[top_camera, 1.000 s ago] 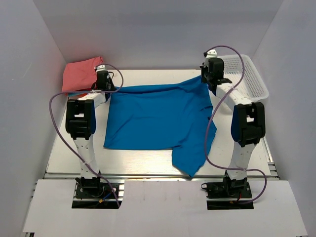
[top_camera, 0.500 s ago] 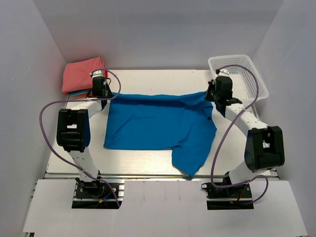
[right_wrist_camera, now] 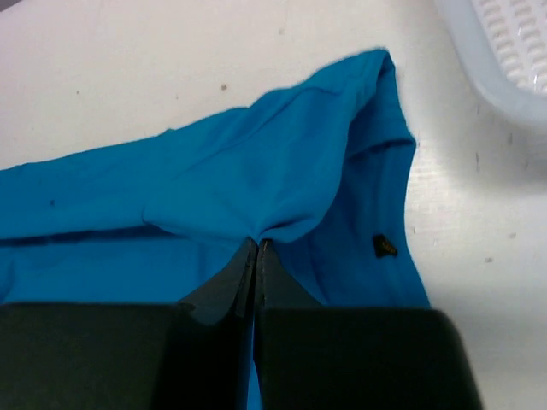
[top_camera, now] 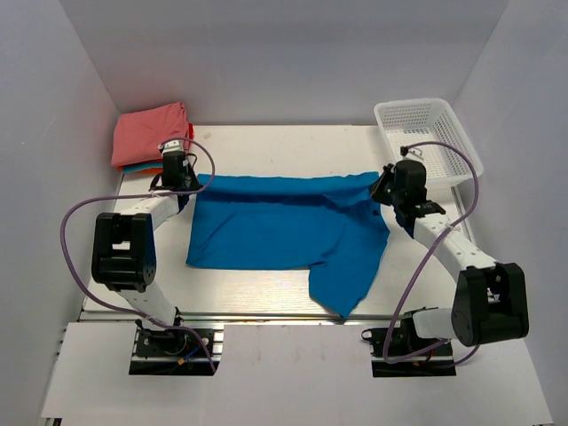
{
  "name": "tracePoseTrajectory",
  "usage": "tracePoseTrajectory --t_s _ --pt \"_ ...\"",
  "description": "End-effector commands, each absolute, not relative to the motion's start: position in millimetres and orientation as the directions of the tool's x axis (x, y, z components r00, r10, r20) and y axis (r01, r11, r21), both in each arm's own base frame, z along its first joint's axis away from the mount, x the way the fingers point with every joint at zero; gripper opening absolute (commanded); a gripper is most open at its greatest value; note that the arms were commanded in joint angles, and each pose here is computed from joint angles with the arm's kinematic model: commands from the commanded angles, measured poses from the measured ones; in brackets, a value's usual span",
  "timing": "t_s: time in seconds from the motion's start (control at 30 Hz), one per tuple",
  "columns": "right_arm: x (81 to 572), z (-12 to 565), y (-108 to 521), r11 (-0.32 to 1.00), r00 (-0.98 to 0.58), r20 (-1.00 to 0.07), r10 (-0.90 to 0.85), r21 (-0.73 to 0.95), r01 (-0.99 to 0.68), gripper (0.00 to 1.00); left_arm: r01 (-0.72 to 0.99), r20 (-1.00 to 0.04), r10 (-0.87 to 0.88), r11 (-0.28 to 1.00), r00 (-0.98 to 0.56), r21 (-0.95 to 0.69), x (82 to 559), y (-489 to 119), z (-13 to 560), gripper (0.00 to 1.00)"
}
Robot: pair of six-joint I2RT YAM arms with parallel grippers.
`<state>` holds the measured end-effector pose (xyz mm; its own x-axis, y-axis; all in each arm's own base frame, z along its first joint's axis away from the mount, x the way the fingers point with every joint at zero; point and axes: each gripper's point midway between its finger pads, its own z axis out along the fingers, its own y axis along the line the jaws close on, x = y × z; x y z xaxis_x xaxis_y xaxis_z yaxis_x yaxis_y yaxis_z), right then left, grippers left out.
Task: Fold and stack the t-shirts
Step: Fold the flattened tshirt in 1/3 of the way
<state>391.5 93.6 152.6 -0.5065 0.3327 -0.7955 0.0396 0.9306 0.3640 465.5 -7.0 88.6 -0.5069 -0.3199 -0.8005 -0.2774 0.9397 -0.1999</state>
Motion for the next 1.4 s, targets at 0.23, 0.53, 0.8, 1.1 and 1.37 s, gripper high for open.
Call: tracePoseTrajectory --t_s 0.23,0.53,0.8,1.1,1.37 --pt "343.8 98.8 91.8 0.846 -0.569 -0.64 0.515 0.485 0.22 0.0 -0.287 -0.751 -0.357 0.93 -0.556 -0.229 431.8 -13.6 79.8 0.0" --pt "304.7 37.1 59.6 0.87 -0.643 -0.587 0.492 0.309 0.384 0.42 -0.342 -0.651 -0.405 0.911 -0.642 -0.229 403.2 -20.7 49.6 0.3" --pt "346.2 95.6 65.2 0.922 -0.585 -0.712 0.388 0.303 0.242 0.61 -0.441 -0.656 -0.427 0.883 -0.622 -0.157 405.1 -0.7 80.5 1.0" --pt "402.6 138.4 103.0 0.914 -0.525 -0.766 0.371 0.402 0.061 0.9 -0.065 -0.745 -0.336 0.928 -0.576 -0.368 449.5 -62.9 141.3 1.0" --pt "449.5 105.2 120.8 0.925 -0.604 -0.728 0.326 0.377 0.045 0.9 0.159 -0.7 -0.248 0.873 -0.669 -0.46 499.8 -108.5 100.9 1.0"
